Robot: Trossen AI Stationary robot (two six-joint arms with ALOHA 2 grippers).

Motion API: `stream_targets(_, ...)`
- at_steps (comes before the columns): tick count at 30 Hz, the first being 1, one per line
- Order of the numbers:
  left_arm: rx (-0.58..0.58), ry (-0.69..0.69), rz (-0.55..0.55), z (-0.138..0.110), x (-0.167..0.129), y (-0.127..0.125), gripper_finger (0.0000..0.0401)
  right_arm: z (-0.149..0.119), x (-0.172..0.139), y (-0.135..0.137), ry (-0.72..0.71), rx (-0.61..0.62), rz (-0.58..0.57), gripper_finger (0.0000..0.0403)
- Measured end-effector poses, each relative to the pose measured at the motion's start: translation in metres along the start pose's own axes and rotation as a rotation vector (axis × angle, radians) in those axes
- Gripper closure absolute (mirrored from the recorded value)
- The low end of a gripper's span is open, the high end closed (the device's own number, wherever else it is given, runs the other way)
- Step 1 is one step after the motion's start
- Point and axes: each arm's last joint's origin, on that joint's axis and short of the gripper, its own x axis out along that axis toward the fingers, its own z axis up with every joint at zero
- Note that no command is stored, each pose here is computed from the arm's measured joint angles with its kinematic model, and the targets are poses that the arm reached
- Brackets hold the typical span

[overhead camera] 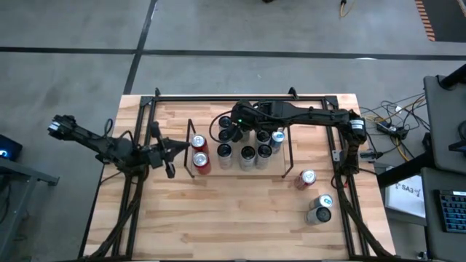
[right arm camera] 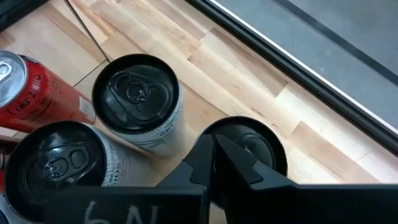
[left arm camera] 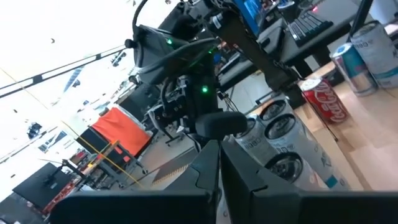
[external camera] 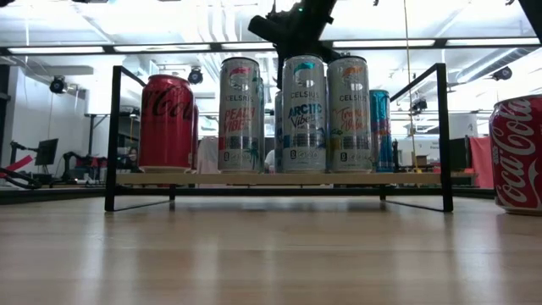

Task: Place canned beverage on shelf
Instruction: Adjust the white and blue soda cans

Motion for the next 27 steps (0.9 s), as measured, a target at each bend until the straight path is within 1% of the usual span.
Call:
stream_targets(17,0.013,0.002,-0.002,-0.0008,0.0001,-0.0008,0.0401,-0.0009,0.0004,0.0002,0.003,-0.028,-0.001,0.0394)
stream_targets(27,0.013,0.002,-0.003,-0.0008,0.0001,-0.0009,0.0401,-0.0076,0.0067,0.0009,0.019,-0.044,-0.011,0.0394)
